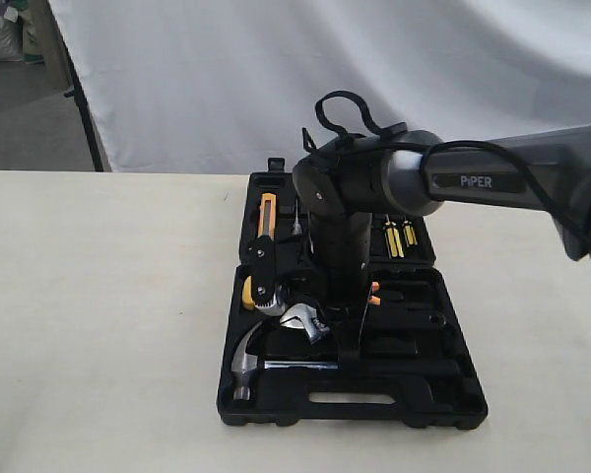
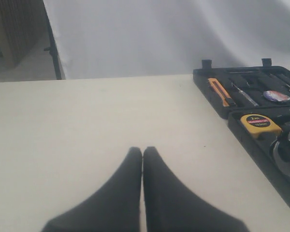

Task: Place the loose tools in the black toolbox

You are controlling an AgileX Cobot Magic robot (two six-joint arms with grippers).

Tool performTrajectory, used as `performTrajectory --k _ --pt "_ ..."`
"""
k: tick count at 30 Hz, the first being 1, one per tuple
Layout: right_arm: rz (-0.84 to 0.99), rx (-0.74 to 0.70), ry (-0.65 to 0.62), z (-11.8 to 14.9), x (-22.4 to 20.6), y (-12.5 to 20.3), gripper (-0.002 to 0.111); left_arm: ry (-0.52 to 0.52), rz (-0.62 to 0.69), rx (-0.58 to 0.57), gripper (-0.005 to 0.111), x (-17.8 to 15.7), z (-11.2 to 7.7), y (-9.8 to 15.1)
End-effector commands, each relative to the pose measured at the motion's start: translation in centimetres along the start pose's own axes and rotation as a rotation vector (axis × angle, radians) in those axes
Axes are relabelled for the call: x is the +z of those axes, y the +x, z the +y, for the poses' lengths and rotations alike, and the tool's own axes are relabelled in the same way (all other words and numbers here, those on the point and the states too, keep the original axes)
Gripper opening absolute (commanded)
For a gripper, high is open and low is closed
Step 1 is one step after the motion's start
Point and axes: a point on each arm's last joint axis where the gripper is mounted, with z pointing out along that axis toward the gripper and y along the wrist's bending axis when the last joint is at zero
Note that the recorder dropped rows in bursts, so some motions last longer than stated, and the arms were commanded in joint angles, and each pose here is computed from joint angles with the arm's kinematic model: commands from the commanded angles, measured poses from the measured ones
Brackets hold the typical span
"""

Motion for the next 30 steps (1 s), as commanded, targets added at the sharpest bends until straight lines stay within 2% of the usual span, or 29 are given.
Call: performTrajectory --k 1,13,30 --pt "0.009 -0.004 -0.006 0.0 0.2 0.1 0.000 0.000 -0.004 -0.005 0.001 0.0 0.0 0.0" --pt "0.014 0.048 -0.029 0.2 0.2 0.1 0.000 0.000 -0.004 -0.005 0.001 0.0 0.0 0.0" --pt "-0.120 0.137 -0.039 0.2 0.1 -1.2 0.000 0.000 -0.004 -0.005 0.001 0.0 0.0 0.0"
